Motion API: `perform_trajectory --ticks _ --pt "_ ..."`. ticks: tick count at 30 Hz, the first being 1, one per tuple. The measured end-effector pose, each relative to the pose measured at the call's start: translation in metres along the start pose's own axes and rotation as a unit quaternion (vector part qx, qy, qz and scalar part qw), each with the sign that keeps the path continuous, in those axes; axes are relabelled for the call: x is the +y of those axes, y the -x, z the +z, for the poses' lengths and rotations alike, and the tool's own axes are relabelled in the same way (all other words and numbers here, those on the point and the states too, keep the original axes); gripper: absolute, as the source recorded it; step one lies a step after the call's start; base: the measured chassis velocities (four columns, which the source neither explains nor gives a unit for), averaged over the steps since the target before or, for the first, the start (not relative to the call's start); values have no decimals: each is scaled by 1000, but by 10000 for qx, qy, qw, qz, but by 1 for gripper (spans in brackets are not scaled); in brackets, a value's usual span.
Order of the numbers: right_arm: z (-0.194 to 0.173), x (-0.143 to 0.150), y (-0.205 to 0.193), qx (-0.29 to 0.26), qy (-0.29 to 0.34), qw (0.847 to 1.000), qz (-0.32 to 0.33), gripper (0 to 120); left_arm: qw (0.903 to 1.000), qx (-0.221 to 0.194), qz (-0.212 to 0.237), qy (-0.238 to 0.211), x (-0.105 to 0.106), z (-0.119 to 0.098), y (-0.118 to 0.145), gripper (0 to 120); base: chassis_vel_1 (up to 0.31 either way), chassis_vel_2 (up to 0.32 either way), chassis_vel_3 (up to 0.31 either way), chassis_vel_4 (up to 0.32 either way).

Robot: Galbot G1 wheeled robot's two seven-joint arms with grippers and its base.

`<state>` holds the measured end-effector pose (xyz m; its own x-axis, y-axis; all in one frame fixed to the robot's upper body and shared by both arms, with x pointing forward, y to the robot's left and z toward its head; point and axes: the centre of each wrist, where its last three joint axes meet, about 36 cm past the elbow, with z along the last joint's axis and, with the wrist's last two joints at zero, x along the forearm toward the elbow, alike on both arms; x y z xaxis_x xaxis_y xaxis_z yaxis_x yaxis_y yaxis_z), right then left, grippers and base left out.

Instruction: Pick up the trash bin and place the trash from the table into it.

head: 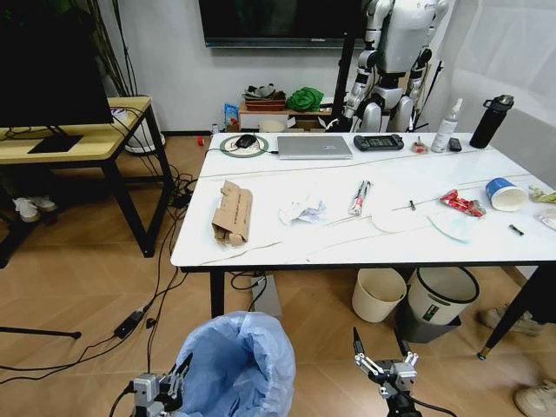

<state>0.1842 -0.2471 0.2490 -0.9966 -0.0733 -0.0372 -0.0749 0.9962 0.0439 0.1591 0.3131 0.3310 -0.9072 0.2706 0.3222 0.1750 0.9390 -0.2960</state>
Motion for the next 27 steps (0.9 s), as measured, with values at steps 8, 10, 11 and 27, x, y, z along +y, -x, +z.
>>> perform_trajectory --ticks 8,10,11,27 --pt "-1 -5 0 -16 -41 10000 29 100 10000 -6 30 -2 -1 0 1 0 0 0 0 0" --pt "-1 -6 0 -17 -47 10000 38 100 10000 -8 30 1 -1 0 2 0 0 0 0 0" --pt "-1 -7 0 -12 -56 10000 56 100 10000 -11 28 0 -1 0 2 0 0 0 0 0" --pt "-3 -35 -8 13 -257 9996 134 100 10000 -7 42 18 1 2 2 0 0 0 0 0"
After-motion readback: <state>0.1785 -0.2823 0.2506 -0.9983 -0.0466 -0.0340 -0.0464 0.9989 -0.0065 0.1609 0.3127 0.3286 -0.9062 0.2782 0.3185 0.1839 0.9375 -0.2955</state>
